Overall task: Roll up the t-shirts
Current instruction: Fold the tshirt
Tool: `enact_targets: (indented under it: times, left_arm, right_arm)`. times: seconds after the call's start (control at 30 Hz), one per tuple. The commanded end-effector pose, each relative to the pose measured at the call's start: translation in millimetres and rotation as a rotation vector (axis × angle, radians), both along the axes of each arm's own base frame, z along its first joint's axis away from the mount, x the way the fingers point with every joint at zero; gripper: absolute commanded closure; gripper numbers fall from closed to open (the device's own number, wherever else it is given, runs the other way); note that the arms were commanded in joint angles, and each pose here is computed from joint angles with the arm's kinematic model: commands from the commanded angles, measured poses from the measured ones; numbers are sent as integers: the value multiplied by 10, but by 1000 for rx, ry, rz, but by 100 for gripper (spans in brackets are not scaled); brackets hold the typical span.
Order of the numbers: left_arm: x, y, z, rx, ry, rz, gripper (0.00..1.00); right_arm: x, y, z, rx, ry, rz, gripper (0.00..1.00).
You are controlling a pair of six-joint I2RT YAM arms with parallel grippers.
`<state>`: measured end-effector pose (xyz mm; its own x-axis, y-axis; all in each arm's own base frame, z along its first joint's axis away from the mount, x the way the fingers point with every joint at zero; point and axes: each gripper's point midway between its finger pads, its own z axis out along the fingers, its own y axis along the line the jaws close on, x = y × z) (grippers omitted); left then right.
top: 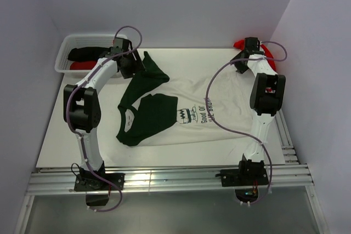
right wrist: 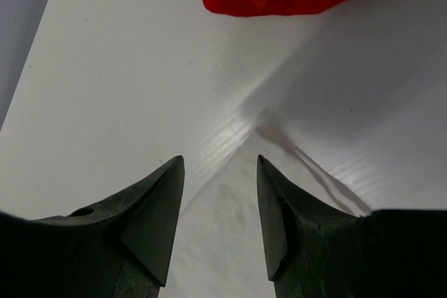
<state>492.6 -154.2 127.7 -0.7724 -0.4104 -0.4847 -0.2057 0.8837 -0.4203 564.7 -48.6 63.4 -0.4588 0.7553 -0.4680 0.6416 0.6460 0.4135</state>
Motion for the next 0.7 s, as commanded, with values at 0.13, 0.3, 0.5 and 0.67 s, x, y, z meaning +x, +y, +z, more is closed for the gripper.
enact_targets:
  times: [0.13, 0.3, 0.5, 0.67]
  left_arm:
    - [245, -149, 286, -53, -104, -53, 29]
    - [247, -172, 276, -59, -99, -66, 29]
    - [227, -155, 271, -56, -110, -60, 29]
    - [273, -156, 191, -49, -86, -53, 29]
  right_arm:
    - [96, 31, -66, 60, 26, -68, 47]
    - [-36, 31, -144, 54, 42, -74, 47]
    - [-57, 18, -266, 27, 84, -71, 47]
    - [-26, 40, -343, 33, 107, -58, 71]
